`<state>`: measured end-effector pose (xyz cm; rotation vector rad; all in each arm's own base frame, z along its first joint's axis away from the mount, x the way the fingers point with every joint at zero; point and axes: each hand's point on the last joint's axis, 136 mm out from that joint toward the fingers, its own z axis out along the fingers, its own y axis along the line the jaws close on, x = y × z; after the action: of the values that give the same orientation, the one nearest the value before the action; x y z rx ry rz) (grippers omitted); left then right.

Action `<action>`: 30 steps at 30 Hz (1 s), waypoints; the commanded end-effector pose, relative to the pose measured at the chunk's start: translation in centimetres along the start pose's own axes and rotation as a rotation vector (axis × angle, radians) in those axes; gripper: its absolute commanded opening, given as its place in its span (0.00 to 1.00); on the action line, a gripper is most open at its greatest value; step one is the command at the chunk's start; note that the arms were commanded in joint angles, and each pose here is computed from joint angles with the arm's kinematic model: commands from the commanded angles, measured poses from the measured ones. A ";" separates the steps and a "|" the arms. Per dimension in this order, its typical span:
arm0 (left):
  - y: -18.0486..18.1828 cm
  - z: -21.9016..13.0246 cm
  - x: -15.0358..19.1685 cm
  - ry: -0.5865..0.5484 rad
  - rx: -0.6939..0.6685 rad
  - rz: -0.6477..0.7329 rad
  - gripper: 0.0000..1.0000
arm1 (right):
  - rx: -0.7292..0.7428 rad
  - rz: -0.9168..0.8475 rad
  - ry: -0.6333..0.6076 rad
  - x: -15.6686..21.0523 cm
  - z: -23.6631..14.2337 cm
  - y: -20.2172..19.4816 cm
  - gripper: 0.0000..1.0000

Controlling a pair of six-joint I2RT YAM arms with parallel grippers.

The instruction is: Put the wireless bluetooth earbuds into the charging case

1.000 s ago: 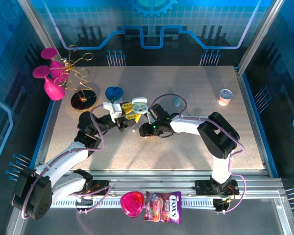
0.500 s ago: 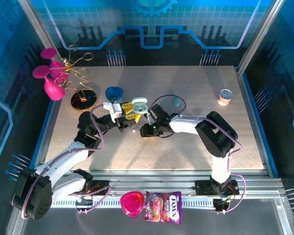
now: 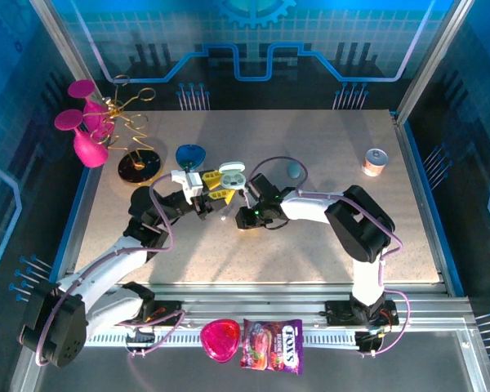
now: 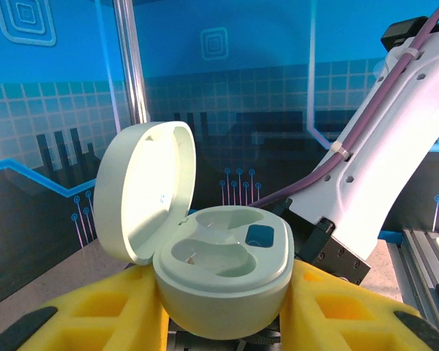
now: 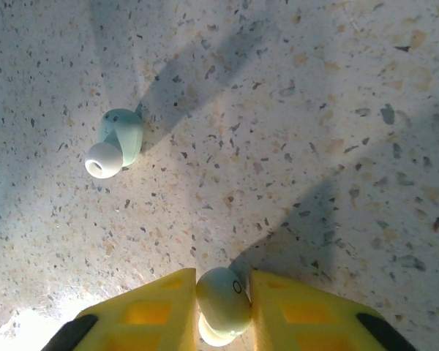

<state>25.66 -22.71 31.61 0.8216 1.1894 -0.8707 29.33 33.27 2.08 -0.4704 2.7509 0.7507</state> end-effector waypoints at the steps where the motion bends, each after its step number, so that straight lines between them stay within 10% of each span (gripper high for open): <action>1: 0.2 -0.3 -0.8 -0.024 -0.019 0.040 0.38 | 0.058 -0.035 0.037 0.9 0.3 -0.4 0.19; 30: 1.2 0.2 1.1 0.027 -0.044 0.015 0.38 | 0.319 0.004 -0.103 0.5 -7.3 -8.3 0.20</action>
<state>26.57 -22.72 30.77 0.8031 1.2238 -0.8560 30.74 24.66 4.13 -0.3495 2.7038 0.4175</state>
